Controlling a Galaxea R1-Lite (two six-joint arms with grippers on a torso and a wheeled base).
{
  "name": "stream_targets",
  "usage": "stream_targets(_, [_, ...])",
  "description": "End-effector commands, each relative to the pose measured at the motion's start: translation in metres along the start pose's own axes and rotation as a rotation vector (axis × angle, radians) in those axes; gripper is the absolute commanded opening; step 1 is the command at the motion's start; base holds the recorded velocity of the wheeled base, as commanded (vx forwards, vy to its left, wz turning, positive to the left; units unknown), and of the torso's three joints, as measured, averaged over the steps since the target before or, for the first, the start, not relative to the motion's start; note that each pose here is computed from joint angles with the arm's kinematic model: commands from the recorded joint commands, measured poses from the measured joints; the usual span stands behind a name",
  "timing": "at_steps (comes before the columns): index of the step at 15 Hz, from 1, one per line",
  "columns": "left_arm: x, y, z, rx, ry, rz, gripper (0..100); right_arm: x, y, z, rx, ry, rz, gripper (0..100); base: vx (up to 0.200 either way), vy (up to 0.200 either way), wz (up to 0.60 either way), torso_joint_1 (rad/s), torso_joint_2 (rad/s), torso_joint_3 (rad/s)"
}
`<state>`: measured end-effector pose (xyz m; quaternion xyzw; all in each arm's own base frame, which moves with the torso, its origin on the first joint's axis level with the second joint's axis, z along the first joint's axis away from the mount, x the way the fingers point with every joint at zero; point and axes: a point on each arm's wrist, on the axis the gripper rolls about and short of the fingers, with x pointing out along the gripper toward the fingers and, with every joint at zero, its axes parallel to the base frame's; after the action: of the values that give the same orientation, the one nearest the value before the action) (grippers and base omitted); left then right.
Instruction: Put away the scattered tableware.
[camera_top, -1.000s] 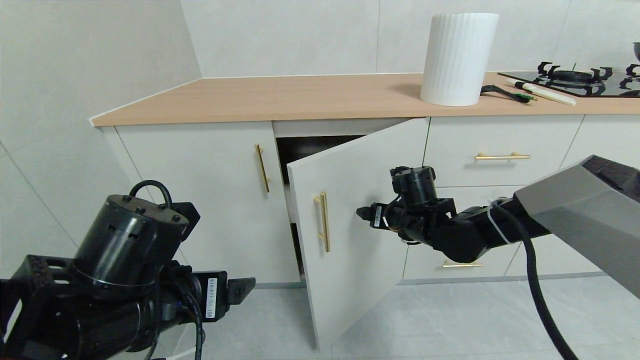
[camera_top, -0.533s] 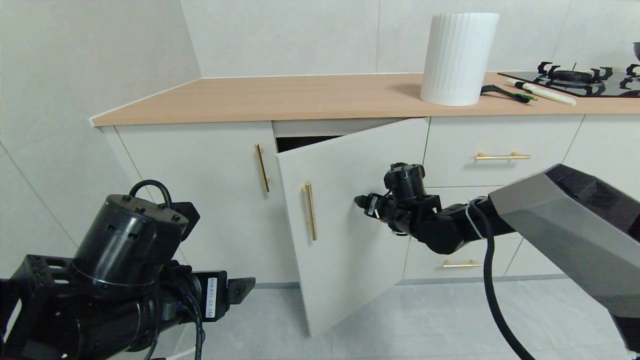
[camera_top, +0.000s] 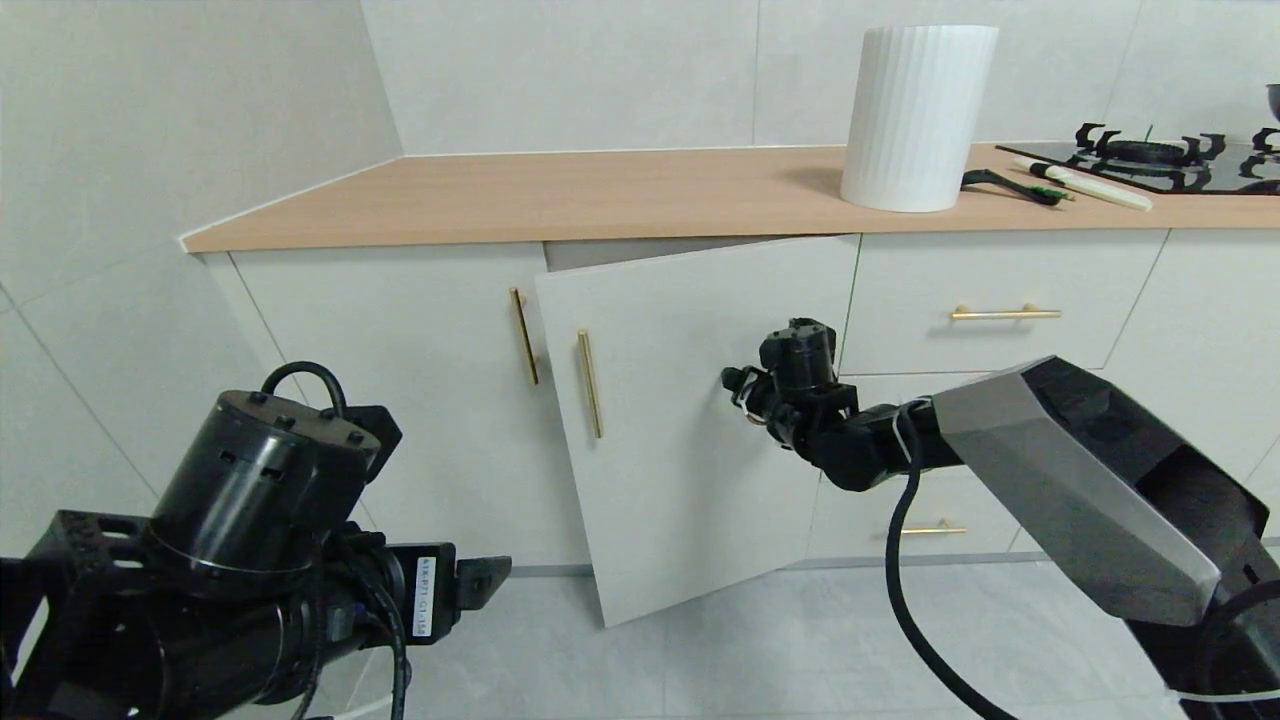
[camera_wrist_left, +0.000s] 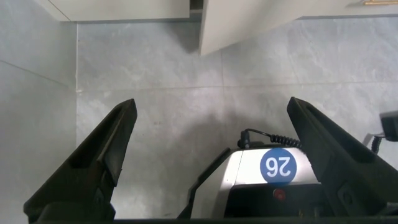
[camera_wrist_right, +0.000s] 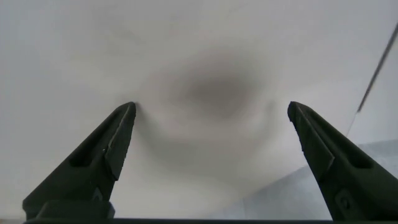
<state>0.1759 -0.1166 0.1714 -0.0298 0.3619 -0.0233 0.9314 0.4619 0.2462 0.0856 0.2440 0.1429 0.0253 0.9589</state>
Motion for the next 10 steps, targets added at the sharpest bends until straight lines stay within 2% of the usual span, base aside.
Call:
stream_targets(1, [0.001, 0.000, 0.000, 0.001, 0.003, 0.002, 100, 0.012, -0.009, -0.007, 0.000, -0.004, -0.022, 100, 0.000, 0.000, 0.00, 0.000, 0.00, 0.000])
stream_targets(10, [0.001, 0.000, 0.000, 0.001, 0.004, 0.003, 100, 0.035, -0.020, -0.009, 0.012, -0.091, -0.098, 100, 0.000, 0.000, 0.00, 0.000, 0.00, 0.000])
